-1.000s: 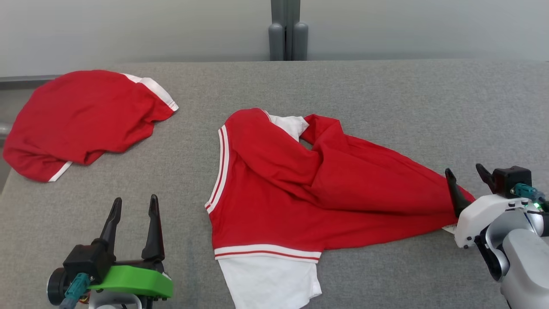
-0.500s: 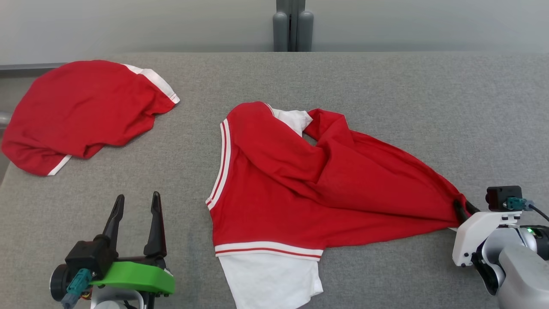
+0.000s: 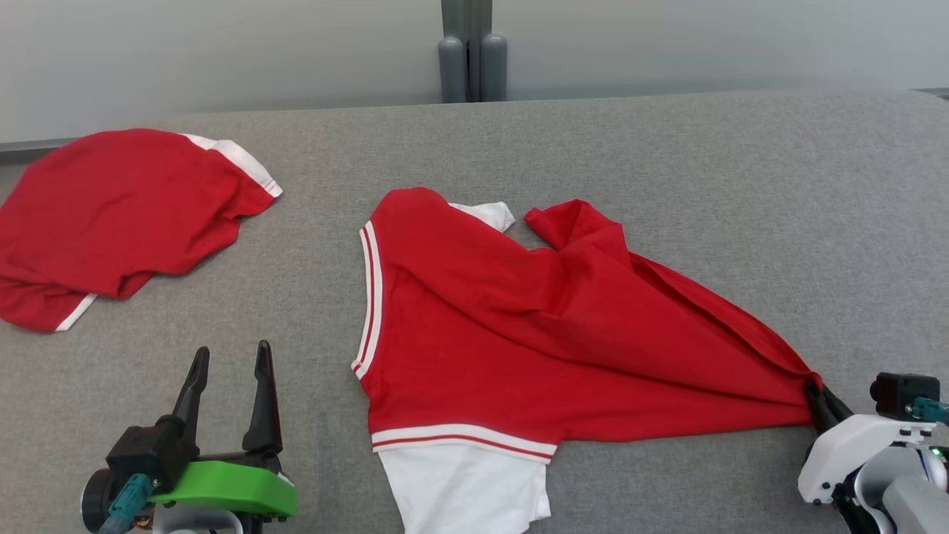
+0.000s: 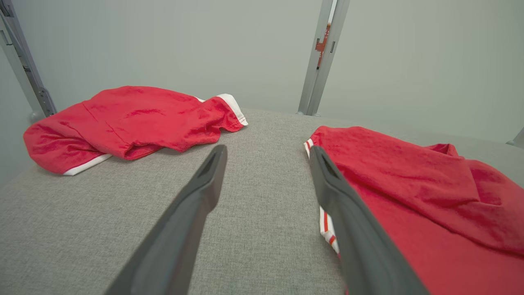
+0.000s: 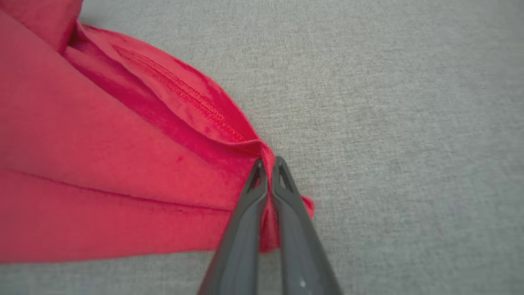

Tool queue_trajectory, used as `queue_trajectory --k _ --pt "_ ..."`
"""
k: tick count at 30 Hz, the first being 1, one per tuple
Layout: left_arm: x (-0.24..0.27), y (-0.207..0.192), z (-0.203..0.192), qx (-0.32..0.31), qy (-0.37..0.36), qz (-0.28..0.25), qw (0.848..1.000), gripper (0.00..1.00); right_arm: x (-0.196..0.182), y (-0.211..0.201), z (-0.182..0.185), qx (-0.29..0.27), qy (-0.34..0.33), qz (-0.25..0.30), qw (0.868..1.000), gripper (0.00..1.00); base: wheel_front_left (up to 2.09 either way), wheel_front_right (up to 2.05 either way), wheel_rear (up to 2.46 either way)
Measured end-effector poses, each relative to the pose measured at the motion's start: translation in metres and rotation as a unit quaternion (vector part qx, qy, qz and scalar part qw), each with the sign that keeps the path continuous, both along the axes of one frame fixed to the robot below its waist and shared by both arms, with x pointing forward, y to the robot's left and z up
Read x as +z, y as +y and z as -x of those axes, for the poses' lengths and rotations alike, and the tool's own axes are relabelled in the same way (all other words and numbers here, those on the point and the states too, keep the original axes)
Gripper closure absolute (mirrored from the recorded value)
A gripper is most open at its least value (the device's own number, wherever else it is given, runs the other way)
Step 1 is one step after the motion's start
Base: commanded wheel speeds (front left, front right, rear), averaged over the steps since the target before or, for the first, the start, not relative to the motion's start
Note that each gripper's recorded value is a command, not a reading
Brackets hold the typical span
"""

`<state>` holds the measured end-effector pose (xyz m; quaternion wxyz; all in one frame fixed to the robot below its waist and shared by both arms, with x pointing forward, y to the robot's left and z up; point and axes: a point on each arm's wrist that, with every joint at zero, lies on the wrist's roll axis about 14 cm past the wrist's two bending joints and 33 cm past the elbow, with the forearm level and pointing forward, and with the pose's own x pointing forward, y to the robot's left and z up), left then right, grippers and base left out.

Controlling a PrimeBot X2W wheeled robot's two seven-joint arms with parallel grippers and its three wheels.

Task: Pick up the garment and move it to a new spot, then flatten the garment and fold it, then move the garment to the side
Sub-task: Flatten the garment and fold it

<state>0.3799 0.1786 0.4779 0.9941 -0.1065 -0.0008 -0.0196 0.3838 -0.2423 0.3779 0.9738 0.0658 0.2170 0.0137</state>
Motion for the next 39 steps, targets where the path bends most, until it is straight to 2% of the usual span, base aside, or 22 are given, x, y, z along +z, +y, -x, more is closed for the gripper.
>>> queue_trajectory --k 1,2,9,13,22,31,39 --pt "0.000 0.000 0.000 -0.001 -0.001 0.000 1.000 0.00 0.001 -0.001 0.003 -0.002 -0.004 -0.002 1.000 0.58 0.00 0.00 0.00" --pt "0.000 -0.001 -0.001 -0.002 -0.001 -0.001 1.000 0.00 0.005 -0.002 0.002 -0.006 -0.014 -0.006 1.000 0.00 0.00 0.00 0.00" --pt "0.006 -0.007 -0.002 -0.010 -0.009 -0.003 1.000 0.00 0.037 -0.015 0.001 -0.024 -0.077 -0.003 0.997 0.00 0.00 0.00 0.00" --pt "0.007 -0.006 0.001 -0.010 -0.011 -0.004 1.000 0.00 0.072 -0.011 -0.003 -0.023 -0.142 0.003 0.990 0.00 0.00 0.00 0.00" --pt "0.013 -0.005 0.008 -0.008 -0.019 -0.006 1.000 0.00 0.125 0.012 0.016 -0.019 -0.243 0.004 0.970 0.00 0.00 0.00 0.00" --pt "0.015 -0.002 0.011 -0.004 -0.023 -0.007 1.000 0.00 0.158 0.035 0.026 0.006 -0.297 0.006 0.955 0.00 0.00 0.00 0.00" --pt "0.017 0.002 0.014 0.001 -0.025 -0.015 1.000 0.00 0.167 0.051 0.031 0.022 -0.313 -0.006 0.949 0.00 0.00 0.00 0.00"
